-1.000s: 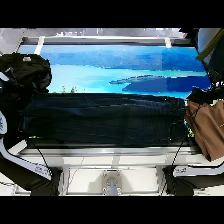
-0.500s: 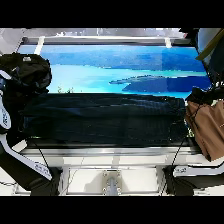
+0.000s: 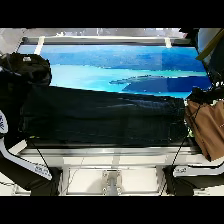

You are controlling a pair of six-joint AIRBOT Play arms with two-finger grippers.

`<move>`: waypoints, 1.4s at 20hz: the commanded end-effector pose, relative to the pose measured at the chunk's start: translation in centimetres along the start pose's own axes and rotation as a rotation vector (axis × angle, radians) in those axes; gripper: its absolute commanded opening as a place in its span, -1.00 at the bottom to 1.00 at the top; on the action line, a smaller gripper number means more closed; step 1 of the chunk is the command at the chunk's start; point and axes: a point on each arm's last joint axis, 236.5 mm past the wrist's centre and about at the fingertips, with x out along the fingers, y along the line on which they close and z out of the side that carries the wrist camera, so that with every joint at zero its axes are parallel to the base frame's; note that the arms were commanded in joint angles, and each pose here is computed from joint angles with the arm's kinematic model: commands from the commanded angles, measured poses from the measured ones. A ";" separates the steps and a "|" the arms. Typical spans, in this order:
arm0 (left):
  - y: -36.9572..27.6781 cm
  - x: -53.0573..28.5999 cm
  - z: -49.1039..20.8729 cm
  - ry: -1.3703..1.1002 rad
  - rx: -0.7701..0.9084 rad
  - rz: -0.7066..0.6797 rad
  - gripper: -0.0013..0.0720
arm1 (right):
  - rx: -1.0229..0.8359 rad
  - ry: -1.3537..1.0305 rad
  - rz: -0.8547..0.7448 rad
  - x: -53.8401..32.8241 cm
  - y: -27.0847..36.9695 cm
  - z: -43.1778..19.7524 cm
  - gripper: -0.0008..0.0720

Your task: Fold the clothes and pants, and hang the long-sleeved shirts on hangers.

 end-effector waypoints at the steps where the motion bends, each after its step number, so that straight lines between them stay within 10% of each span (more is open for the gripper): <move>1: -0.8 -3.4 2.3 -0.092 0.023 0.009 -0.92 | -0.002 -0.020 -0.020 0.1 -0.5 0.5 -0.39; 3: -1.1 -3.3 2.3 -0.090 0.007 0.003 -0.92 | 0.002 -0.033 -0.035 0.5 -1.2 0.9 -0.32; 5: -1.4 -3.2 2.3 -0.089 0.010 0.000 -0.92 | 0.042 -0.024 -0.032 1.9 -1.9 1.0 0.20; 12: -1.7 -3.1 2.3 -0.090 0.013 -0.002 -0.92 | 0.118 0.039 0.115 8.7 -1.8 0.5 0.19; 16: -1.7 -3.1 2.3 -0.089 -0.006 -0.003 -0.92 | 0.104 0.065 0.132 10.6 -1.2 0.1 -0.11; 18: -1.7 -3.1 2.3 -0.091 -0.017 -0.003 -0.92 | 0.092 0.029 0.117 10.8 -1.0 1.0 -0.89; 28: -1.8 -6.9 6.2 -0.243 0.003 0.028 -0.92 | -0.033 -0.220 0.037 0.8 1.1 10.6 -0.90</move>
